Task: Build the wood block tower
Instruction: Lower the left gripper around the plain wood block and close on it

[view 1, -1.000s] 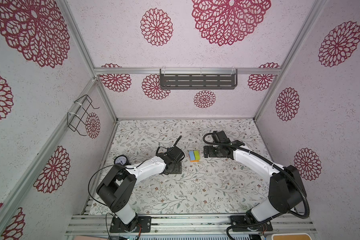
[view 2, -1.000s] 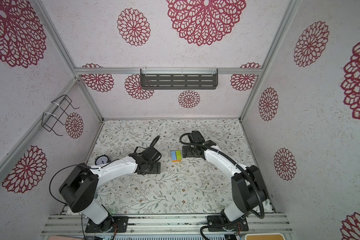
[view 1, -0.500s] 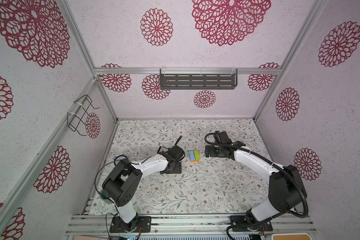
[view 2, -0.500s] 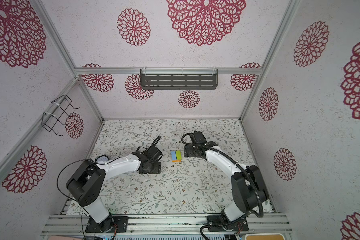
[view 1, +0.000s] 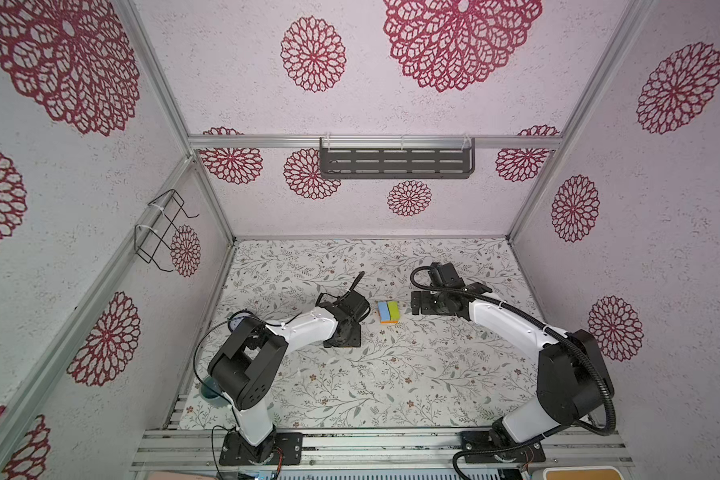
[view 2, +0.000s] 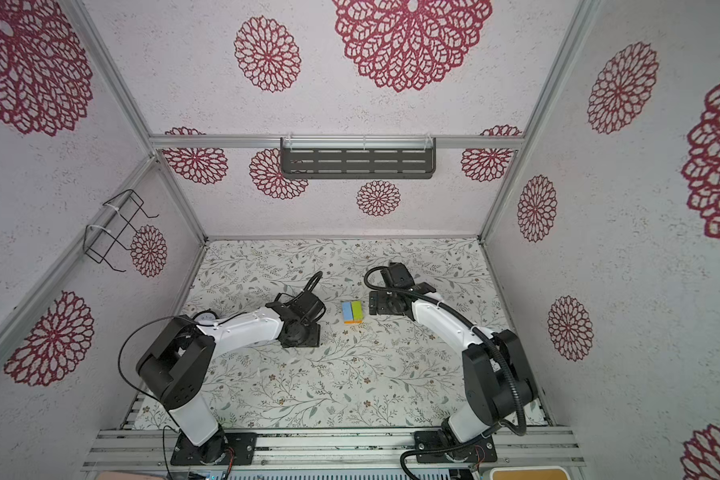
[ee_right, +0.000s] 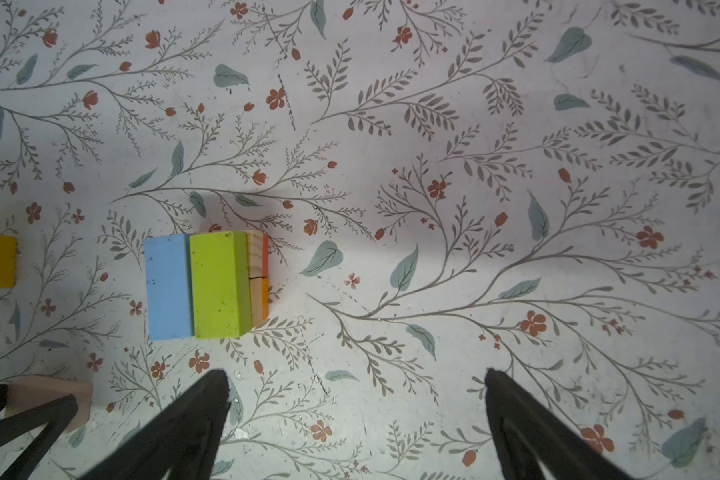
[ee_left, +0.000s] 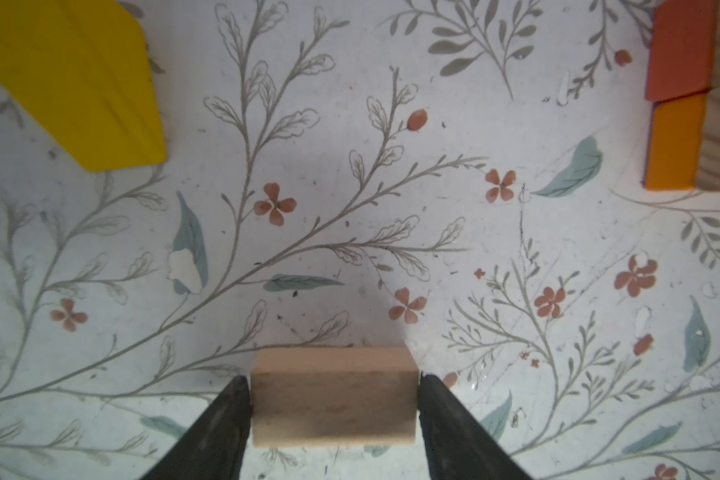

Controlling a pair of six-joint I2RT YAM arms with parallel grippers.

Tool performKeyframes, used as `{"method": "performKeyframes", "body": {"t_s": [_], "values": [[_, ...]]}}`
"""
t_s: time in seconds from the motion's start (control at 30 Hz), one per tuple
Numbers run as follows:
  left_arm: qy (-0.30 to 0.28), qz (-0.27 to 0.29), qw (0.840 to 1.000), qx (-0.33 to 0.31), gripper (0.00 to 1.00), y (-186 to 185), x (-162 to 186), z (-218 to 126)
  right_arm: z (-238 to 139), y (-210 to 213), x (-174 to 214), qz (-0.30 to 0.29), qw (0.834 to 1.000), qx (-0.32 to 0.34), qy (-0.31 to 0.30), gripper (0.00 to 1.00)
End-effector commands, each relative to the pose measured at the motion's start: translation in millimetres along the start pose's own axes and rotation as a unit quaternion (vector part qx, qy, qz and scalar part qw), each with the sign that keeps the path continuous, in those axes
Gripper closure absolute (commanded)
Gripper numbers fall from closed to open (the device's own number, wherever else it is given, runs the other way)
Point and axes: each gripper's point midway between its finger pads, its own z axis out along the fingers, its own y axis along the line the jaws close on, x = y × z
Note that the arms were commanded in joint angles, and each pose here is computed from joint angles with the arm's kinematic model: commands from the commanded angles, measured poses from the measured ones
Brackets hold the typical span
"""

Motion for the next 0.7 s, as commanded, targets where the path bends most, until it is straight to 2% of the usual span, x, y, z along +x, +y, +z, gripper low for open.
{"method": "performKeyframes", "body": {"t_s": [0.0,0.2,0.33,0.47,0.67], "values": [[0.002,-0.002,1.0,-0.001,0.34,0.9,-0.1,4.5,-10.8,-1.1,-7.0,-0.009,1.0,-0.005,-0.016,0.01],[0.004,-0.001,1.0,-0.002,0.35,1.1,0.7,5.2,-11.1,-1.7,-6.1,-0.008,1.0,-0.006,-0.016,0.01],[0.003,-0.001,1.0,-0.005,0.22,2.0,-0.6,3.0,-11.7,-2.5,-5.7,-0.008,1.0,-0.005,-0.017,0.01],[0.001,-0.002,1.0,-0.006,0.22,3.2,-0.6,2.1,-12.1,-3.7,-4.4,-0.007,1.0,-0.005,-0.018,0.01],[0.005,-0.003,1.0,-0.005,0.28,2.3,1.7,4.7,-13.1,-4.5,-3.5,-0.005,1.0,-0.006,-0.019,0.01]]}}
